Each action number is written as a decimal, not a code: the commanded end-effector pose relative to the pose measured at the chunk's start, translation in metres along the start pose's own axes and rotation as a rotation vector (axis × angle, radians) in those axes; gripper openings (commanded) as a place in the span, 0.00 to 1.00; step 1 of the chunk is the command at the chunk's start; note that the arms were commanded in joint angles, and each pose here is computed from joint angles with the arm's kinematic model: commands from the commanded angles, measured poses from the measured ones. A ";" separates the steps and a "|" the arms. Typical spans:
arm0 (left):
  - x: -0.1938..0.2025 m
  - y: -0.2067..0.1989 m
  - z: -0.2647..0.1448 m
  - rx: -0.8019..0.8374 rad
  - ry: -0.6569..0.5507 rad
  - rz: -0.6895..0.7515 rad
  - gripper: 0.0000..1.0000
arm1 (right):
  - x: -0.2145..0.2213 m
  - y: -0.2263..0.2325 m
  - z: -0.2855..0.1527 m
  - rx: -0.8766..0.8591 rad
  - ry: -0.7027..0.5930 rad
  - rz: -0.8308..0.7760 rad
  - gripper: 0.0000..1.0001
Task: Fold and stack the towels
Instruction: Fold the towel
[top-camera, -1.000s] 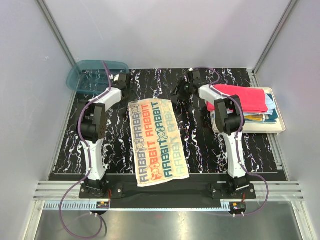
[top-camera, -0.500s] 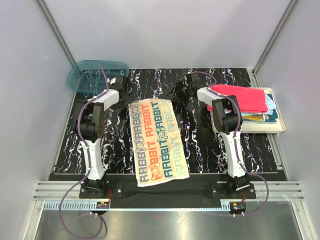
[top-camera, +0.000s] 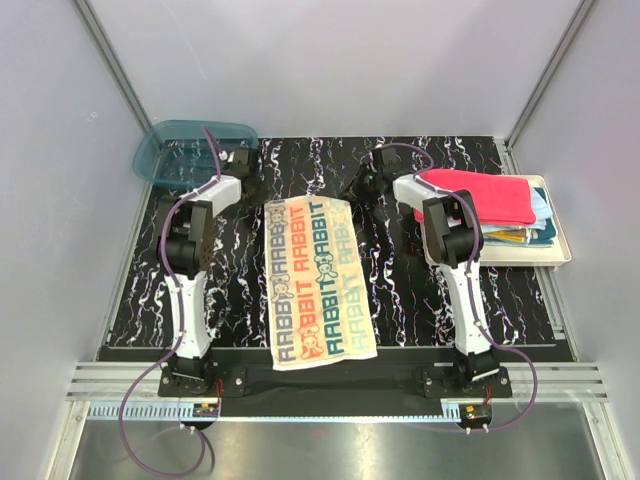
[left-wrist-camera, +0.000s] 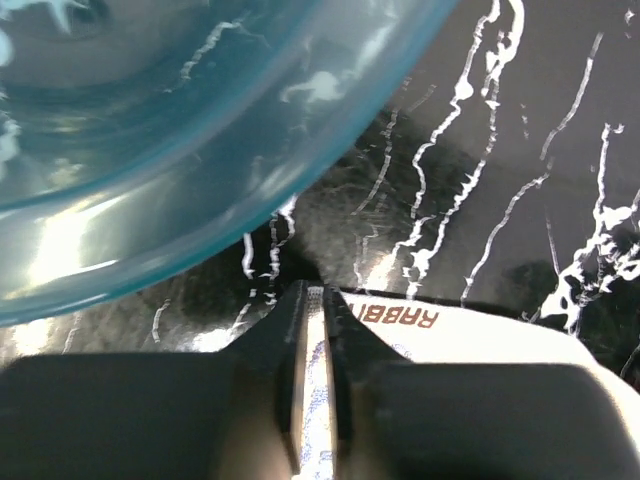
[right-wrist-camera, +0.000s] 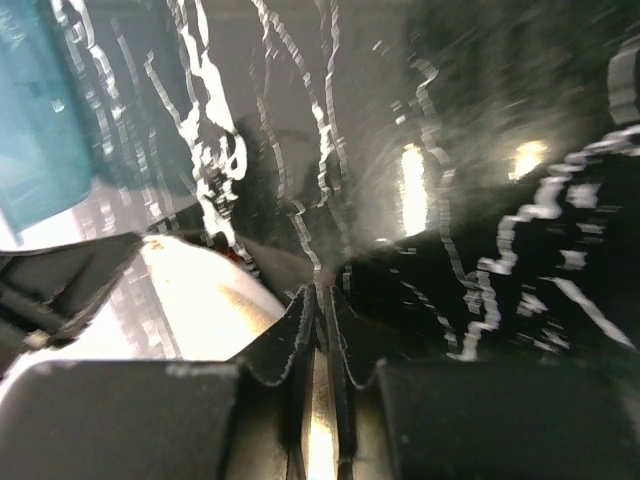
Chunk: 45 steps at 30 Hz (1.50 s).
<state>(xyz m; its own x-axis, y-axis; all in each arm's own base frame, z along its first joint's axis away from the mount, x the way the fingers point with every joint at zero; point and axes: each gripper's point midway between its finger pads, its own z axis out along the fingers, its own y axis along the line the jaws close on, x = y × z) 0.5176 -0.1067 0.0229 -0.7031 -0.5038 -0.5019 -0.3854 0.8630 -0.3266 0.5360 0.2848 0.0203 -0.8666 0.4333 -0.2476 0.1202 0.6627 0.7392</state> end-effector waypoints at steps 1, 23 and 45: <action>-0.013 -0.023 0.001 0.091 -0.014 0.020 0.07 | -0.035 0.017 -0.034 0.059 -0.136 -0.133 0.13; -0.049 -0.081 -0.053 0.337 -0.102 0.127 0.00 | -0.020 -0.018 -0.065 0.221 -0.109 -0.146 0.73; -0.048 -0.092 -0.062 0.398 -0.082 0.142 0.00 | -0.027 0.003 -0.030 -0.006 -0.086 0.184 0.40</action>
<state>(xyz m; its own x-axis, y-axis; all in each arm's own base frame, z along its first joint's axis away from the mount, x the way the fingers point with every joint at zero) 0.5368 -0.1504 0.0743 -0.7327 -0.4088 -0.5440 -0.1220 0.8654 -0.4860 0.5175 0.2590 0.0272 -0.8137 0.5695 -0.1168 0.3125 0.5978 0.7382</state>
